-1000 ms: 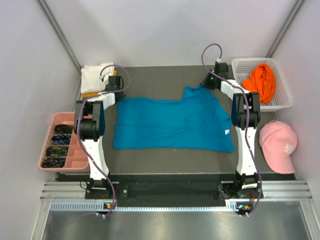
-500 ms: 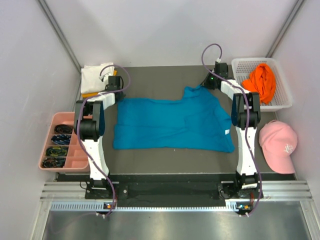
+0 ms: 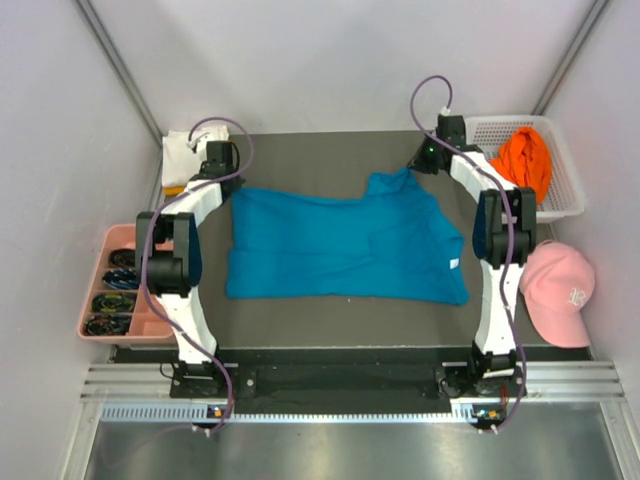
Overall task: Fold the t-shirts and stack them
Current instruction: Grap the side of the flattened tshirt furthest away from the robot with both arms, then fold the other side of the tshirt into a rectangle
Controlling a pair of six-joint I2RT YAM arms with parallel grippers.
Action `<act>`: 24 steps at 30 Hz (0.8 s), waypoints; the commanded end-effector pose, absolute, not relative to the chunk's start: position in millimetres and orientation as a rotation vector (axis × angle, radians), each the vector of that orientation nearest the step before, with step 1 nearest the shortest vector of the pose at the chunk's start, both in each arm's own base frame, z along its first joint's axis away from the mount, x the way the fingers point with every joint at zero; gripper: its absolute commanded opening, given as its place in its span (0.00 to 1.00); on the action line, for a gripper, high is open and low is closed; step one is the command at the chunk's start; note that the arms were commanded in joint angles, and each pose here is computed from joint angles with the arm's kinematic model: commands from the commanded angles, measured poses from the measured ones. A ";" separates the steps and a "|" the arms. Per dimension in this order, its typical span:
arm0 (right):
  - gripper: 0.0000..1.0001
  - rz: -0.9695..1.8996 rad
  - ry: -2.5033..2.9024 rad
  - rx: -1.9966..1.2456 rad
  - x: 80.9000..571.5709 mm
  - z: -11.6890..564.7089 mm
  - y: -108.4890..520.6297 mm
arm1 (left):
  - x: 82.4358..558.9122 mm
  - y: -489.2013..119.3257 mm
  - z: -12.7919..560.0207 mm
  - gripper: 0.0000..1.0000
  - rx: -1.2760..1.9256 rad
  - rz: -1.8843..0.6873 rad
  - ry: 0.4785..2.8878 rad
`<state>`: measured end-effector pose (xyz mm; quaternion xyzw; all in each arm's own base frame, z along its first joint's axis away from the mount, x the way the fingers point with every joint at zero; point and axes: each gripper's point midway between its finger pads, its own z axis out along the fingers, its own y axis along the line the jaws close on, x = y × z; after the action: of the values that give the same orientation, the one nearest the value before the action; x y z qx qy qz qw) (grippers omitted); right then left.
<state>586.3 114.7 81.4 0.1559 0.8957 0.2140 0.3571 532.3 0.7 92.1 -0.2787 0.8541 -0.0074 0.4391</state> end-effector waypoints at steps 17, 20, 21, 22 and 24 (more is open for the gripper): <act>0.00 0.468 2.058 0.367 470.5 250.9 77.9 | 461.2 2.4 145.5 0.00 -0.732 -0.086 2.054; 0.00 0.463 2.045 0.367 448.9 259.0 75.4 | 447.7 2.1 151.1 0.00 -0.729 -0.093 2.051; 0.00 0.460 2.063 0.367 441.1 253.0 74.9 | 444.3 1.7 153.2 0.00 -0.727 -0.097 2.051; 0.00 0.468 2.044 0.359 433.3 261.9 75.1 | 440.3 1.0 153.3 0.00 -0.727 -0.101 2.055; 0.00 0.474 2.056 0.366 422.2 258.0 75.1 | 431.3 -0.6 155.2 0.00 -0.724 -0.117 2.052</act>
<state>440.4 83.6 230.4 0.1536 0.8593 0.1945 0.4474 444.1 -0.4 136.0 -0.2882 0.8471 -0.0295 0.4455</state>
